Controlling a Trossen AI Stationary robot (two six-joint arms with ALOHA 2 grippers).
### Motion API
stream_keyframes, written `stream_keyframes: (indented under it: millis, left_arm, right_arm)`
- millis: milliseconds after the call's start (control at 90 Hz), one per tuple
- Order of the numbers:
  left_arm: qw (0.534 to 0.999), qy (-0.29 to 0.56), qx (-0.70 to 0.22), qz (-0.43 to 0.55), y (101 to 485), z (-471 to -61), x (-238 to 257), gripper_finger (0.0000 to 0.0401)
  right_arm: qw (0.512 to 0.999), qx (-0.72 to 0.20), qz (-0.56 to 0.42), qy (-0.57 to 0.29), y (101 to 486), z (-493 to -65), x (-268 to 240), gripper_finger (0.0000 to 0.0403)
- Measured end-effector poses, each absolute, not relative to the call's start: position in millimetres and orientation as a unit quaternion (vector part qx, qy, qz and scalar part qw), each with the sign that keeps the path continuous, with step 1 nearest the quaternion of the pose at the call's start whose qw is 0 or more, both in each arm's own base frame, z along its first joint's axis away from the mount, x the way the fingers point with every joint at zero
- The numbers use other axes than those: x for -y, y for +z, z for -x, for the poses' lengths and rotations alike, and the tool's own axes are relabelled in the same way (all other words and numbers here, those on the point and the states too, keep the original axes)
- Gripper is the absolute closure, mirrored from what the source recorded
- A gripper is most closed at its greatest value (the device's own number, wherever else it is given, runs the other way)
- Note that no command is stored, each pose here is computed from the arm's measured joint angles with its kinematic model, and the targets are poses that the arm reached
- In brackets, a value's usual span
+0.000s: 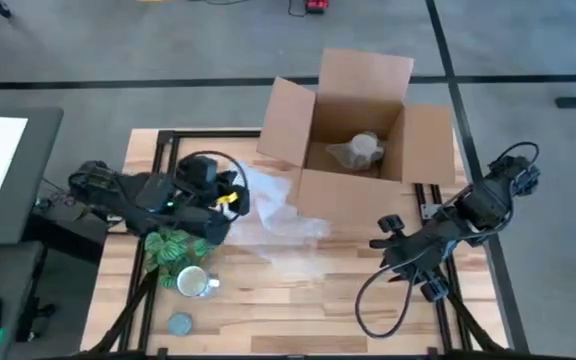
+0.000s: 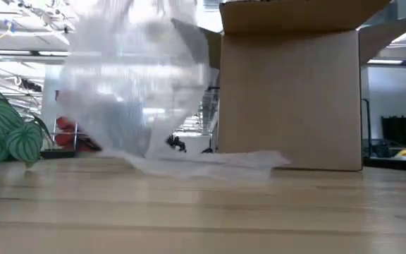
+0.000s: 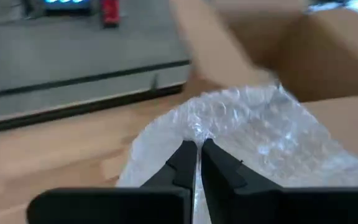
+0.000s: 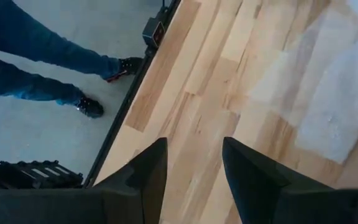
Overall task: Wrap mug
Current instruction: Prepare the bubble wrap
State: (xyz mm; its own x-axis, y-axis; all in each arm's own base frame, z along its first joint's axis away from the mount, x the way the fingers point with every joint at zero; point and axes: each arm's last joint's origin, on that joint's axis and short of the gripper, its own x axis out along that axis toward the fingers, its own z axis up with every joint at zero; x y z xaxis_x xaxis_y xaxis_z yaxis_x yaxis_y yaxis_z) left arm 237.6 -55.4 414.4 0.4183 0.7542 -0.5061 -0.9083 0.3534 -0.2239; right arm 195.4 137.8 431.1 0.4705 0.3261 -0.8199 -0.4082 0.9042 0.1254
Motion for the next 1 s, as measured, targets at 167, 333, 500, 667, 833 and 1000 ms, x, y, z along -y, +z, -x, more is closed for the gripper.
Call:
stream_keyframes:
  millis: [167,333,500,667,833,1000]
  left_arm:
    - [0.761,0.544,-0.170,0.311,385.5,-242.6,46.0,0.0401]
    - [0.802,0.419,-0.190,0.380,396.6,-255.6,73.0,0.0401]
    - [0.840,0.214,-0.191,0.460,421.0,-271.7,112.9,0.0401]
    - [0.866,0.017,-0.119,0.485,449.1,-281.0,153.4,0.0401]
    - [0.912,-0.098,0.008,0.397,477.4,-278.3,177.6,0.0401]
    - [0.955,0.008,-0.006,0.297,472.7,-265.7,171.2,0.0401]
  right_arm:
    - [0.856,-0.469,0.039,0.213,431.1,-195.3,-137.9,0.0260]
    - [0.856,-0.469,0.039,0.214,431.1,-195.3,-138.0,0.0260]
    - [0.855,-0.466,0.051,0.221,431.1,-195.3,-138.0,0.0260]
    - [0.855,-0.463,0.060,0.227,431.1,-195.4,-138.0,0.0260]
    - [0.862,-0.443,0.065,0.236,440.0,-194.2,-136.8,0.0260]
    - [0.877,-0.407,0.069,0.246,454.1,-194.4,-132.8,0.0260]
